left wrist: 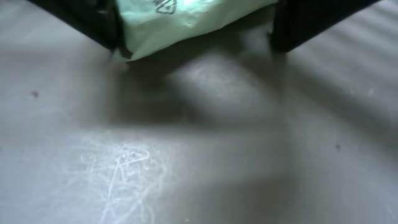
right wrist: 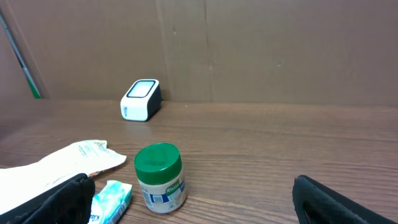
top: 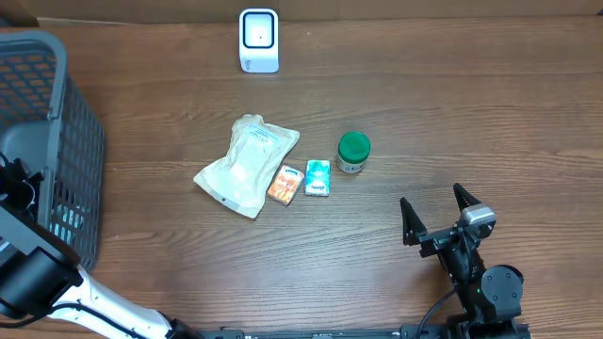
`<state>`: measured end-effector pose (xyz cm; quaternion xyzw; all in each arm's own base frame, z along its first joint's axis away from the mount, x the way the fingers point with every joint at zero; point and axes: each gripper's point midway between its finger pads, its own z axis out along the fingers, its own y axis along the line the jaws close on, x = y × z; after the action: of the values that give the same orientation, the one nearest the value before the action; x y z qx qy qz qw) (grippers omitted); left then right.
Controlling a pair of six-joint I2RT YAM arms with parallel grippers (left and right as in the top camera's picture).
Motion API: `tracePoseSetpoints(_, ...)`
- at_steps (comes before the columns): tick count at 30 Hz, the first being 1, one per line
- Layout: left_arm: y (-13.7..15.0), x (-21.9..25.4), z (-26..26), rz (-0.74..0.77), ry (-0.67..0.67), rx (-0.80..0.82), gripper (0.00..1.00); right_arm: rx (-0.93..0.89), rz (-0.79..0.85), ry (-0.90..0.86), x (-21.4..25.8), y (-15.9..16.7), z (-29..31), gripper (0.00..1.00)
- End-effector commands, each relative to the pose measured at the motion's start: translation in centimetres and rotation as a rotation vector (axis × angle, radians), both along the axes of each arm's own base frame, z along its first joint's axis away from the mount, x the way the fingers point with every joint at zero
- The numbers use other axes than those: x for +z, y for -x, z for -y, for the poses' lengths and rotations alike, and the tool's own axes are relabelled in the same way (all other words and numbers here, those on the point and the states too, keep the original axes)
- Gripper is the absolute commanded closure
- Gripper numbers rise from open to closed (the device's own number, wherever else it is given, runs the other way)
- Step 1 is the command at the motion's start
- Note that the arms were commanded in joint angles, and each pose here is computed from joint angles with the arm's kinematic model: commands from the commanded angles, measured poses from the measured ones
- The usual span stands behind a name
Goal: Scan the item barcode
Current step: 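Return the left gripper into the basket toward the green wipes pack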
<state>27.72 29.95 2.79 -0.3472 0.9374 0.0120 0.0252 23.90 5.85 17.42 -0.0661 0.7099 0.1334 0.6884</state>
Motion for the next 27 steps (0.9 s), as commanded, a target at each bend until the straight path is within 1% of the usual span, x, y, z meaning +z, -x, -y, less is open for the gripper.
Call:
tracePoseSetpoints(1, 0.6, -2.4, 0.7, -0.050, 0.051, -0.019, 0.27, -0.005, 0.006, 0.000, -0.1, 0.0, 0.1, 0.00)
tracePoseSetpoints(3, 0.8, -2.7, 0.8, -0.060, 0.062, -0.019, 0.38, -0.005, 0.006, 0.000, -0.1, 0.0, 0.1, 0.00)
tracePoseSetpoints(4, 0.8, -2.8, 0.9, -0.062, 0.065, -0.019, 0.44, -0.005, 0.006, 0.000, -0.1, 0.0, 0.1, 0.00)
tracePoseSetpoints(5, 0.8, -2.9, 0.9, -0.063, 0.065, -0.020, 0.55, -0.005, 0.006, 0.000, -0.1, 0.0, 0.1, 0.00)
tracePoseSetpoints(7, 0.9, -2.8, 1.0, -0.066, 0.067, -0.021, 0.83, -0.005, 0.006, 0.000, -0.1, 0.0, 0.1, 0.00)
tracePoseSetpoints(8, 1.0, -2.8, 1.0, -0.071, 0.067, -0.020, 0.94, -0.005, 0.006, 0.000, -0.1, 0.0, 0.1, 0.00)
tracePoseSetpoints(9, 1.1, -2.8, 1.0, -0.078, 0.066, -0.020, 0.96, -0.005, 0.006, 0.000, -0.1, 0.0, 0.1, 0.00)
tracePoseSetpoints(15, 1.0, -1.5, 0.7, -0.082, 0.069, -0.013, 0.96, -0.005, 0.005, 0.000, -0.2, 0.0, 0.1, 0.00)
tracePoseSetpoints(20, -0.6, 2.9, -1.2, -0.042, 0.019, 0.073, 0.96, -0.005, 0.005, 0.000, -0.2, 0.0, 0.1, 0.00)
tracePoseSetpoints(27, -3.1, 10.7, -3.5, 0.074, -0.072, 0.147, 0.96, -0.005, 0.006, 0.000, -0.1, 0.0, 0.1, 0.00)
